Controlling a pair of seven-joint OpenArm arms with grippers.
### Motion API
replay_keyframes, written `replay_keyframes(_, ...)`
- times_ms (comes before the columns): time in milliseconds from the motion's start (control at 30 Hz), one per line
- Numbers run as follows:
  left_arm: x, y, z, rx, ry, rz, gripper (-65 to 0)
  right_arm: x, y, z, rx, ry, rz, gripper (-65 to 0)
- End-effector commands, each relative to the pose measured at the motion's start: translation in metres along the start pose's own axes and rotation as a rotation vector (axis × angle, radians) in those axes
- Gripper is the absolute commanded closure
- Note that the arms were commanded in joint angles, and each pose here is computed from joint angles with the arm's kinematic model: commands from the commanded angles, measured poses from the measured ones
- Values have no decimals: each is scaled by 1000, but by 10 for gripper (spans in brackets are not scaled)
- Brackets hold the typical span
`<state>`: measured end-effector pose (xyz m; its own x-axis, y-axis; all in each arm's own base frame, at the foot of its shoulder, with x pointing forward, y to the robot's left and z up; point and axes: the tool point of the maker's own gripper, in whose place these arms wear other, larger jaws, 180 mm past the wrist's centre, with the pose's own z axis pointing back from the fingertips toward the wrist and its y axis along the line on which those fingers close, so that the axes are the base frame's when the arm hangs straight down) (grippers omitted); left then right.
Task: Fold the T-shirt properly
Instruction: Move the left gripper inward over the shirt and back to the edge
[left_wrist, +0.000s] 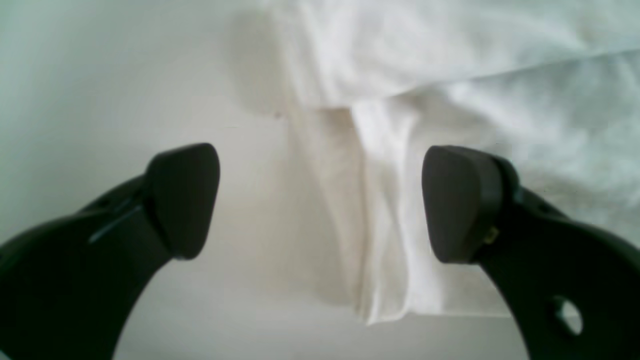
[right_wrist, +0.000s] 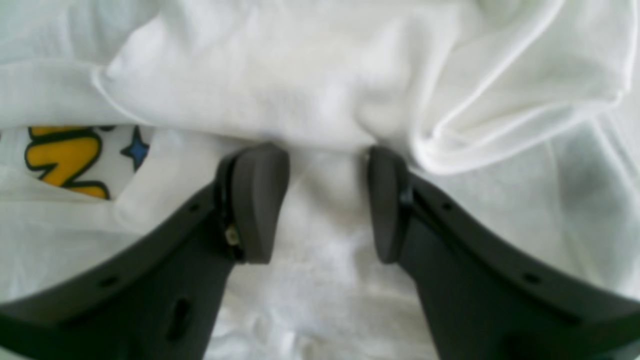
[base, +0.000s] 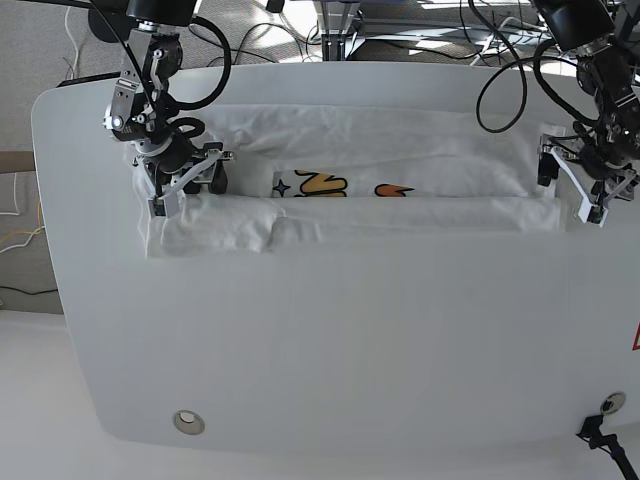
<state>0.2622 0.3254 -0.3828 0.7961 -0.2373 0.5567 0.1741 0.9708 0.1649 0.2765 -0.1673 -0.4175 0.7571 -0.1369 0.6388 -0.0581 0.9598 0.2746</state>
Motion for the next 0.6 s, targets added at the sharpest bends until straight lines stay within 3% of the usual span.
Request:
replay_keyframes(0, 15, 6, 4, 13, -53, -16, -604, 5, 0, 2, 1, -7, 8, -290)
replay_keyframes(367, -18, -3, -18, -47, 23, 56, -604, 5, 0, 2, 1, -7, 8, -290)
replay_keyframes(567, -18, -24, -26, -95, 33, 37, -604, 5, 0, 2, 1, -7, 8, -290)
